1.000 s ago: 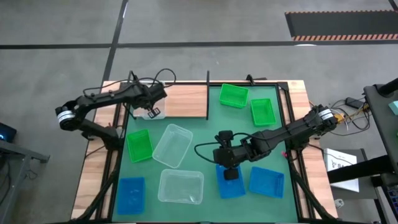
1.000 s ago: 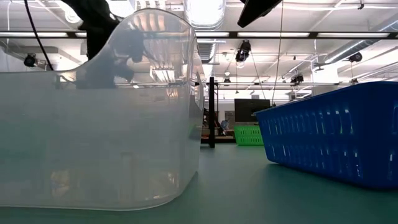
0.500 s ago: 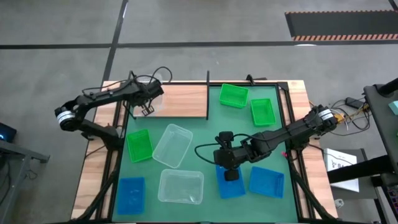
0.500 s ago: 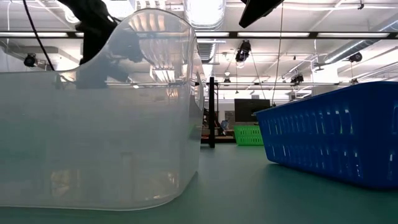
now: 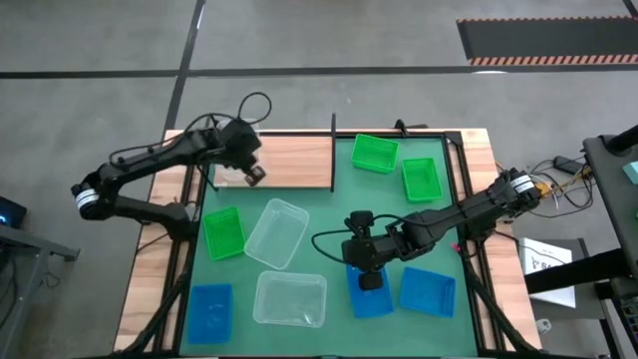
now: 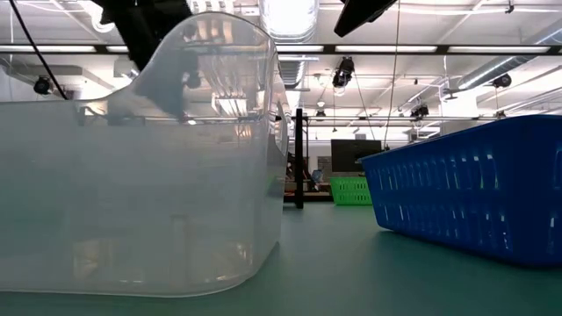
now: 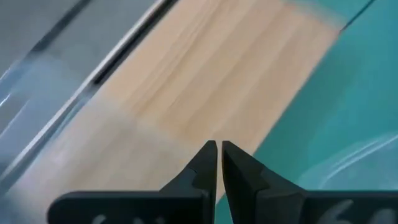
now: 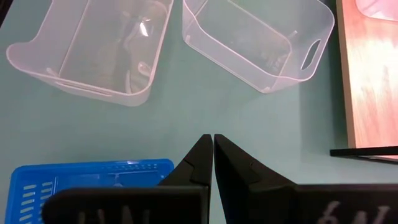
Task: Stack baskets on shelf by color
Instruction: Put the top right transparent bin on the shelf, then put the top green bin on the shelf
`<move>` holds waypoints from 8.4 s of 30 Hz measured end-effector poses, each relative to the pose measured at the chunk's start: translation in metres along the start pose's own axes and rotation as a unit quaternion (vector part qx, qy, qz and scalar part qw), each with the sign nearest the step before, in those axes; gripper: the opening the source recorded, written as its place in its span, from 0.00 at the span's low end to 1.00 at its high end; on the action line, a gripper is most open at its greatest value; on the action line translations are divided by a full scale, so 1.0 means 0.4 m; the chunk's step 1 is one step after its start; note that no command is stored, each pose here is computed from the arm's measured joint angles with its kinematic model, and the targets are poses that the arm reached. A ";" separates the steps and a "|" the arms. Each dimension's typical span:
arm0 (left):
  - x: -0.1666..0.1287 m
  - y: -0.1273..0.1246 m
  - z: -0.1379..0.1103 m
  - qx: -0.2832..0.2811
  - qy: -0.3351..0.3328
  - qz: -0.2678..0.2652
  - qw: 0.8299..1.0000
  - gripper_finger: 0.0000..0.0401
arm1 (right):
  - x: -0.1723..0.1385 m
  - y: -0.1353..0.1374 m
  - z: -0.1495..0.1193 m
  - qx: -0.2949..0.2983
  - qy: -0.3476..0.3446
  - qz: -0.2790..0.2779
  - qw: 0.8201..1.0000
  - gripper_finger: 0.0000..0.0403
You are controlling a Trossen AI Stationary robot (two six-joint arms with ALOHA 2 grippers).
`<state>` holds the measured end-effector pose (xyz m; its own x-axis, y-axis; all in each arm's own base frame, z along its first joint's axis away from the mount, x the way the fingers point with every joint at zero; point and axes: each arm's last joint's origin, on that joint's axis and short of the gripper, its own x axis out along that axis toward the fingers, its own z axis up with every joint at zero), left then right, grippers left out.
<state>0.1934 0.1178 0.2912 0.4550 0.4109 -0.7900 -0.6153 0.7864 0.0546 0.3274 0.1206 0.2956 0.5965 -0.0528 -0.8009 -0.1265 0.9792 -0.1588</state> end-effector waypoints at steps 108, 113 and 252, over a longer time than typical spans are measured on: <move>-0.028 -0.062 -0.151 0.136 0.059 -0.038 0.988 0.02 | 0.045 0.010 -0.041 0.001 0.014 -0.013 1.000 0.02; 0.000 -0.066 -0.147 0.133 0.051 -0.016 0.990 0.02 | 0.045 0.009 -0.041 0.002 0.013 -0.023 1.000 0.02; -0.195 -0.171 -0.194 0.150 -0.462 -0.172 0.857 0.02 | 0.251 -0.685 -0.349 0.513 0.080 -0.222 0.825 0.04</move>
<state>0.1500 -0.0037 0.3018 0.9771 0.2117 0.0228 -0.2123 0.9607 0.1788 0.3115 -0.1804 0.1781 0.2813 -0.3961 -0.8741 0.8632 0.5023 0.0501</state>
